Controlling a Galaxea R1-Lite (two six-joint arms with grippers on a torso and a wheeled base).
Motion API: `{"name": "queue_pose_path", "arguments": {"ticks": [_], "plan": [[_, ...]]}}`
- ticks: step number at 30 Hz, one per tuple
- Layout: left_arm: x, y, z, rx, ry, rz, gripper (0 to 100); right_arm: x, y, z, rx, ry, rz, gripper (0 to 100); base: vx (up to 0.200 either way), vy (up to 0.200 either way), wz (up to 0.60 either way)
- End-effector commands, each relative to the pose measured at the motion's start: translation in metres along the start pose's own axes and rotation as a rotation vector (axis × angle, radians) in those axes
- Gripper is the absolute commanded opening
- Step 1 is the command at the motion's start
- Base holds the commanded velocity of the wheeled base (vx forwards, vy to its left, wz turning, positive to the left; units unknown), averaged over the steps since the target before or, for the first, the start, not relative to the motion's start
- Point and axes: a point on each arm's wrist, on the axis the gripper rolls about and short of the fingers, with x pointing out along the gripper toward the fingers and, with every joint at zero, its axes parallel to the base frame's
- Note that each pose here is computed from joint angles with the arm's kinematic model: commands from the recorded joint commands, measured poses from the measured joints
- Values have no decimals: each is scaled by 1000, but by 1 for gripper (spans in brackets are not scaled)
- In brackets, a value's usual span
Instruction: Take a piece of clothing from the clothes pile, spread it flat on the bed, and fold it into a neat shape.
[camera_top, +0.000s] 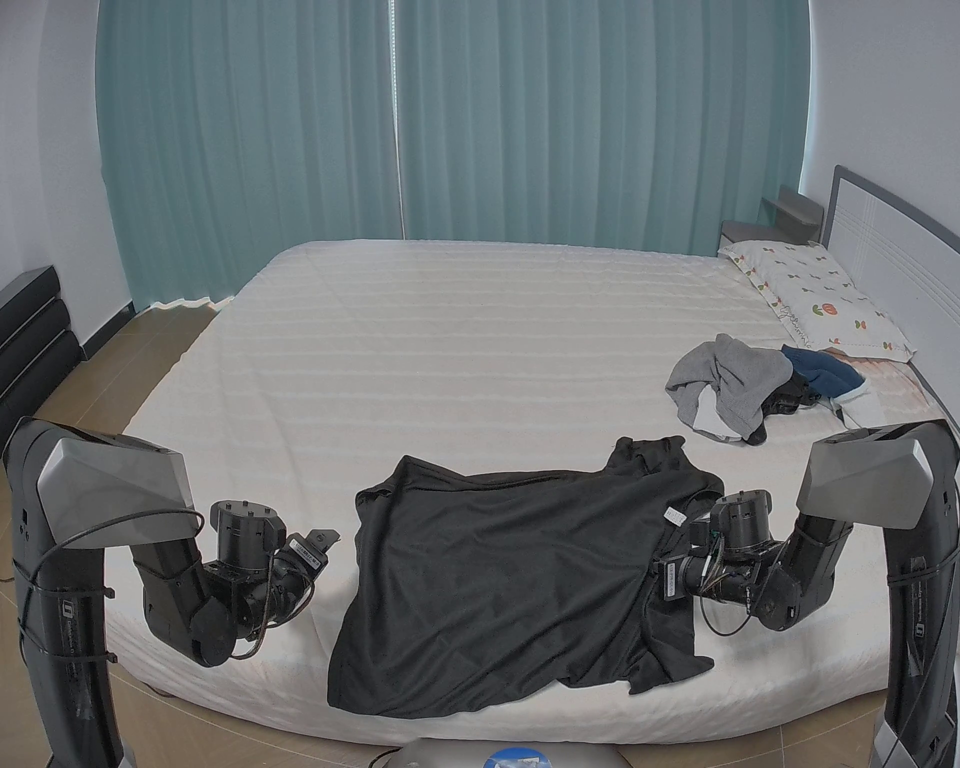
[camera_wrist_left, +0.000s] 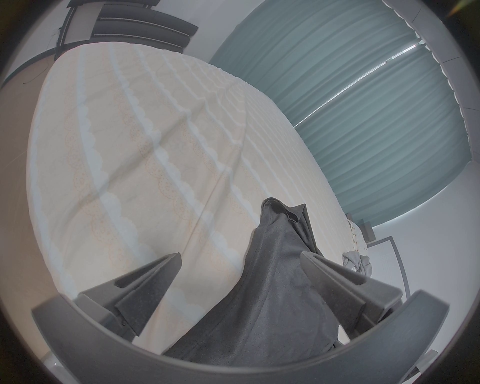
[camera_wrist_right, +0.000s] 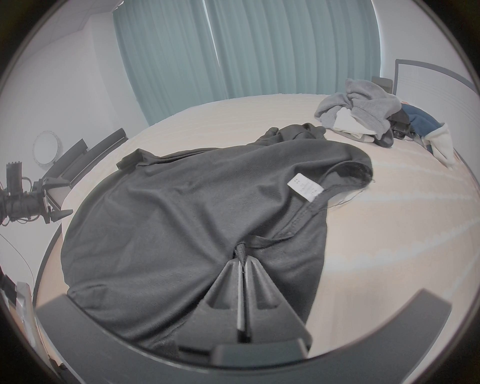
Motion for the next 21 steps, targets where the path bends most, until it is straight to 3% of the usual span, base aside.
{"name": "queue_pose_path", "arguments": {"ticks": [1,13,21], "plan": [[0,0,0,0,1,1,100,-11,-8,9,18,-26,-14,0,0,0,0],[1,2,-1,19,2,7,100,-32,-37,5,71,-113,-14,0,0,0,0],[1,2,-1,19,4,6,100,-67,-94,-10,172,-169,-63,0,0,0,0]]}}
